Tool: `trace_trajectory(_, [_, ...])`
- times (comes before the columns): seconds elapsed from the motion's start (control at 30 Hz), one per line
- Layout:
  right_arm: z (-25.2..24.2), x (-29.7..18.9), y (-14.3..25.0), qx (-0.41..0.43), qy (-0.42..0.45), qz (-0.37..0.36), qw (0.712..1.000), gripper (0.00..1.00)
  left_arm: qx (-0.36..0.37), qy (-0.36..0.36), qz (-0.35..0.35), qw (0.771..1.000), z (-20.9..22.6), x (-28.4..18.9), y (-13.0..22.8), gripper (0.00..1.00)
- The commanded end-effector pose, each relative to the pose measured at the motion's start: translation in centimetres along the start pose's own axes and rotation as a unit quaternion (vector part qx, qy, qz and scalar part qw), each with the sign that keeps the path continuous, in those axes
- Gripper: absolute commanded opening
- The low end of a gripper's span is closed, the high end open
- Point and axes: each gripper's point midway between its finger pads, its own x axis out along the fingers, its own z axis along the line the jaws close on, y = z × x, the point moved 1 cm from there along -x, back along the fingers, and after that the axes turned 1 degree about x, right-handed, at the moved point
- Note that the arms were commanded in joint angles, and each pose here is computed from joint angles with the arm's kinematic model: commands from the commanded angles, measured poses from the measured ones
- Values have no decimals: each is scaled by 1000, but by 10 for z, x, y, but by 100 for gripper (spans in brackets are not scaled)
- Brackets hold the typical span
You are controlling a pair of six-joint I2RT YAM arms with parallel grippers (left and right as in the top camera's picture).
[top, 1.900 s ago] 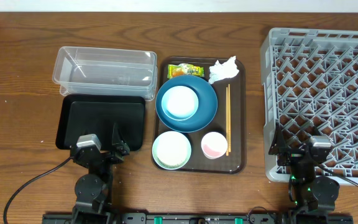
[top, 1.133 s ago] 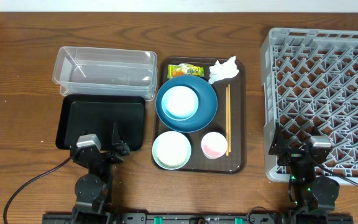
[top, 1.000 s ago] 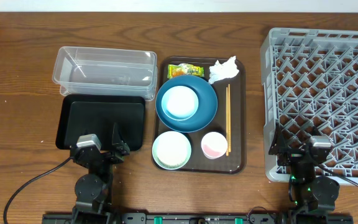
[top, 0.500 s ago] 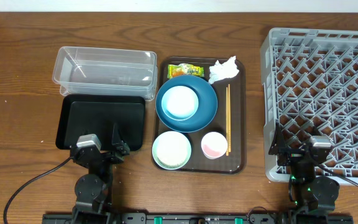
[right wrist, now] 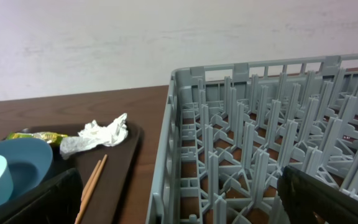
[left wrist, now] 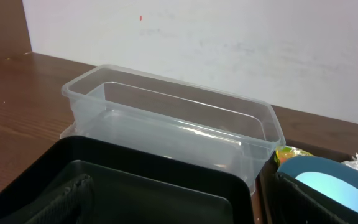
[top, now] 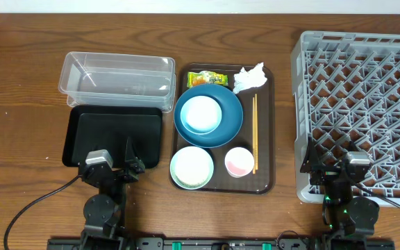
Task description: Sort waste into correct bins and load items into the dishwasher rack
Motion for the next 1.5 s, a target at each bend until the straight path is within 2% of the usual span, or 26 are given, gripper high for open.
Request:
trace_trajectory(0.0, [-1,0,1,4,1,1,1000,99,8,-7,20,1000,4,2,16,91])
trace_trajectory(0.43, [-1,0,1,4,1,1,1000,99,5,-4,8,1000,3,2,10,91])
trace_trajectory(0.57, [6,0,1,41,-20,3,999,99,2,-2,-1,1000,2,2,6,91])
trace_trajectory(0.8, [7,0,2,213,-22,9,977,99,-24,156,33,987,-49,-6,15,91])
trace_trajectory(0.87, [7,0,2,234,-21,10,972,99,-24,185,42,982,-58,-10,18,91])
trace_trajectory(1.0, [13,0,2,227,-40,16,973,99,-40,216,34,975,-68,-14,9,91])
trace_trajectory(1.2, [30,-4,-5,223,-88,24,971,99,-53,261,-10,964,-85,-30,-37,91])
trace_trajectory(1.37, [46,-17,-46,175,-125,1,977,99,-52,258,6,965,-89,-38,-64,91])
trace_trajectory(1.47, [50,-27,-72,142,-121,9,982,99,-50,247,47,966,-92,-35,-75,91])
